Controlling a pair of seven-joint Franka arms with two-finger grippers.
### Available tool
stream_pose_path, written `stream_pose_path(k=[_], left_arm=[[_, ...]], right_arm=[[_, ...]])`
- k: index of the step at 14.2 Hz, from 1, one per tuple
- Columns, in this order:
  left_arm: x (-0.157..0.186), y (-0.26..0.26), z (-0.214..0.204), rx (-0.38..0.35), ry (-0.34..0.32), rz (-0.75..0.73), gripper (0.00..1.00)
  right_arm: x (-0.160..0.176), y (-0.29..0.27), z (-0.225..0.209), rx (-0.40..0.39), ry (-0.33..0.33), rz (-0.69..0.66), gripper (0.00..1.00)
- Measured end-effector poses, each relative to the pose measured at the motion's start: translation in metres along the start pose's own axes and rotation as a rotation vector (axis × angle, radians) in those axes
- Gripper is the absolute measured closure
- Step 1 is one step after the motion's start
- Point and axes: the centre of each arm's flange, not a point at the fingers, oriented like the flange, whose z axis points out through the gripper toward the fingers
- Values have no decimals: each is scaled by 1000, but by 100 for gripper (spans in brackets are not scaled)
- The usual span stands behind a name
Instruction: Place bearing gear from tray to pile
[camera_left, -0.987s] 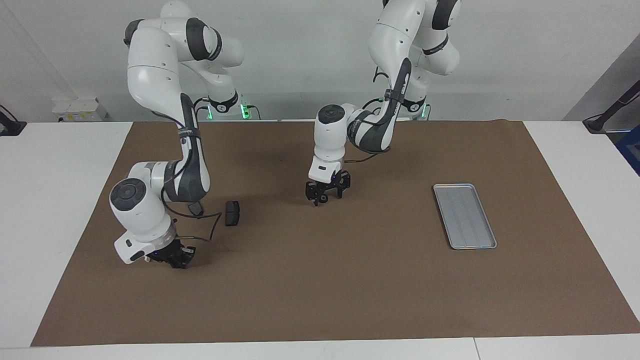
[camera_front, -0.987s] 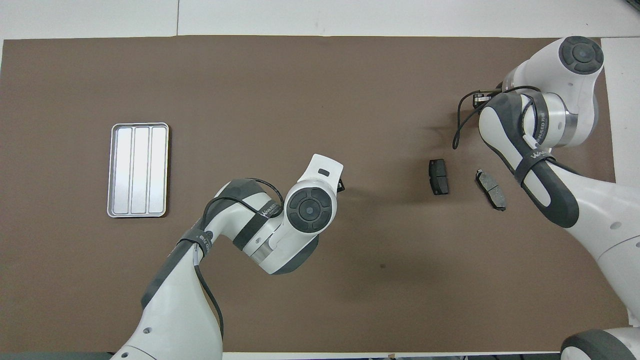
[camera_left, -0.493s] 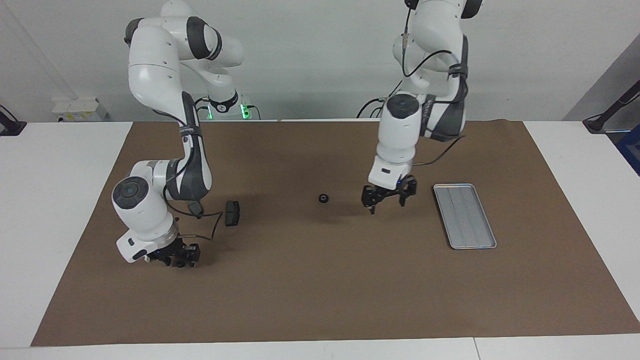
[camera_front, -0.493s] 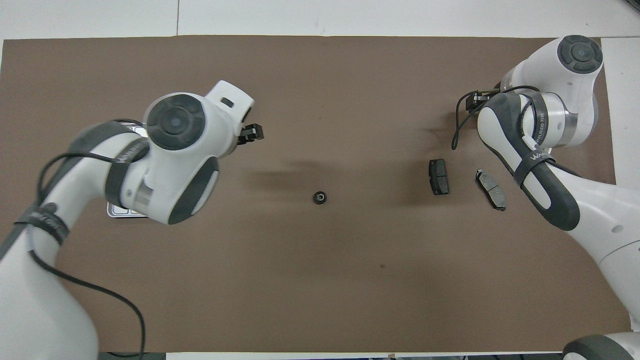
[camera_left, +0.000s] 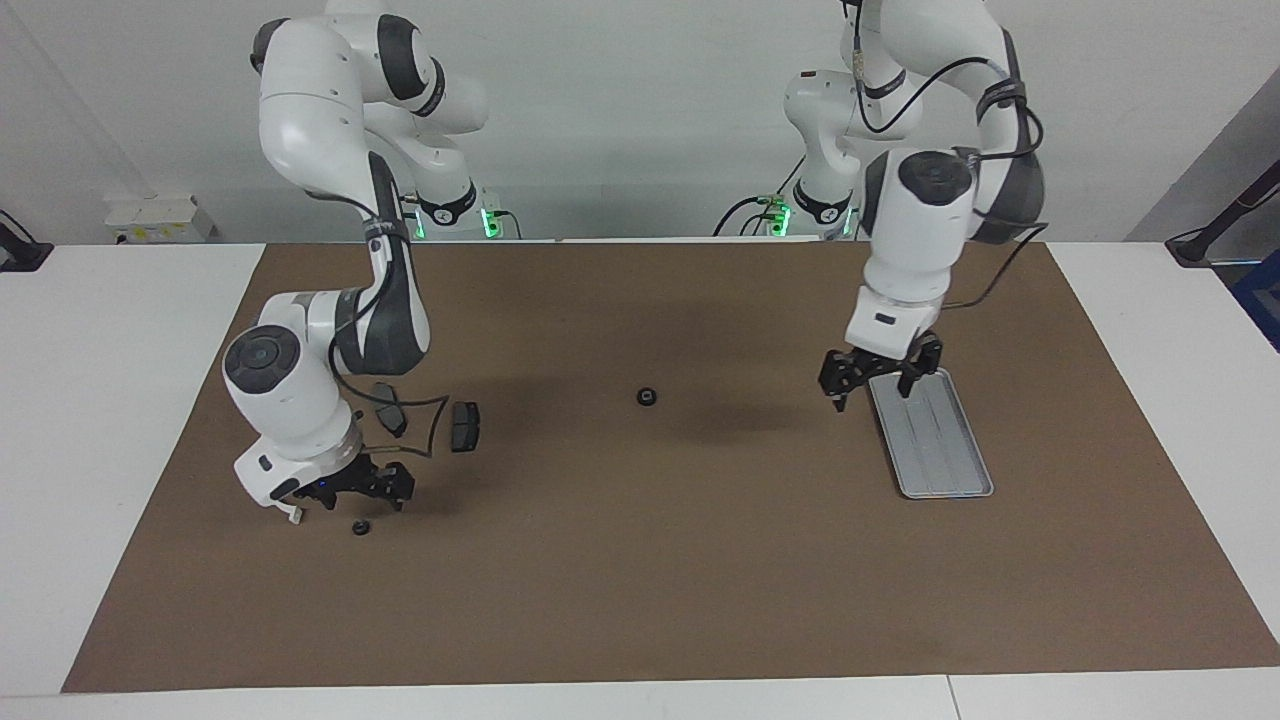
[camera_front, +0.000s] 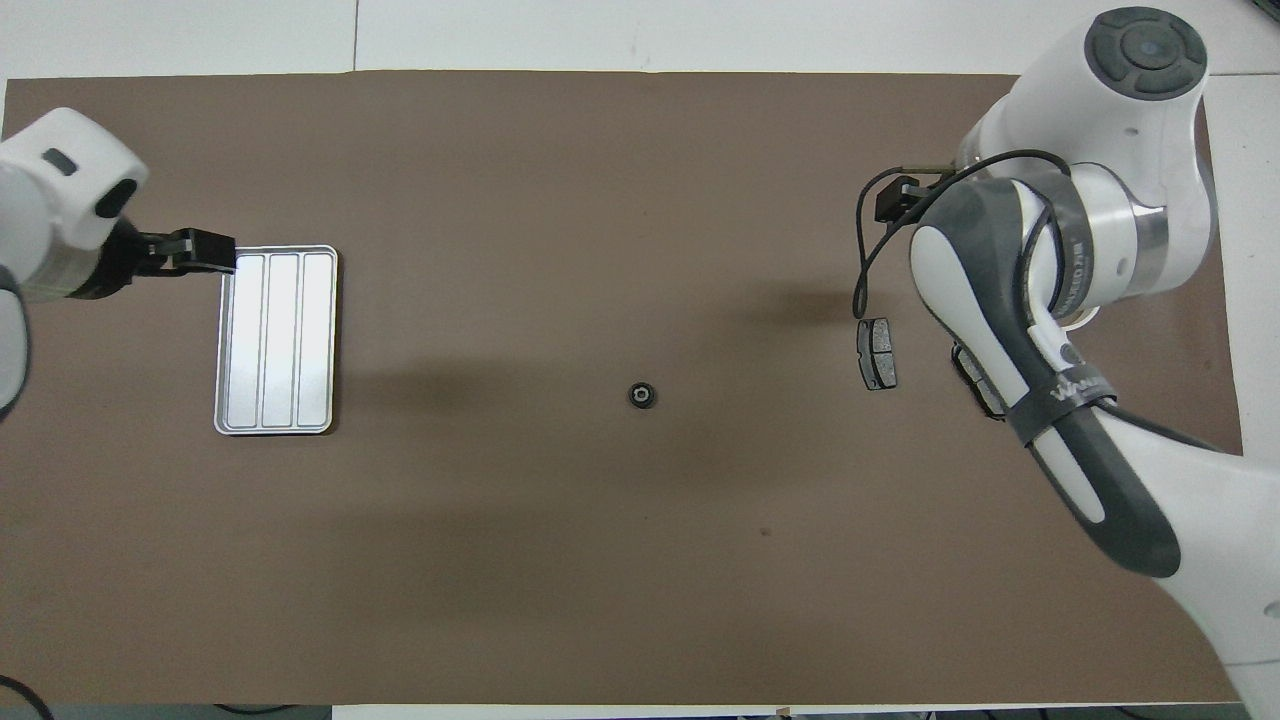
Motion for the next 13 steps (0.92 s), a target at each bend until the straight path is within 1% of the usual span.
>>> stream_pose_path(k=[2, 4, 7, 9, 10, 13], left_arm=[[-15, -29, -29, -1, -10, -3, 0], [-30, -30, -51, -7, -38, -2, 0], [-43, -28, -84, -40, -57, -8, 0], [-43, -29, -106, -45, -45, -11, 0], [-43, -29, -110, -46, -45, -11, 0], [-47, -27, -109, -45, -86, -6, 0]], right_arm=[[-31, -60, -14, 3, 4, 110, 0], [-65, -118, -17, 16, -2, 220, 0], [-108, -179, -13, 50, -5, 333, 0], [-133, -210, 1, 81, 10, 375, 0], [-146, -222, 12, 91, 15, 383, 0], [-169, -239, 41, 94, 13, 379, 0]])
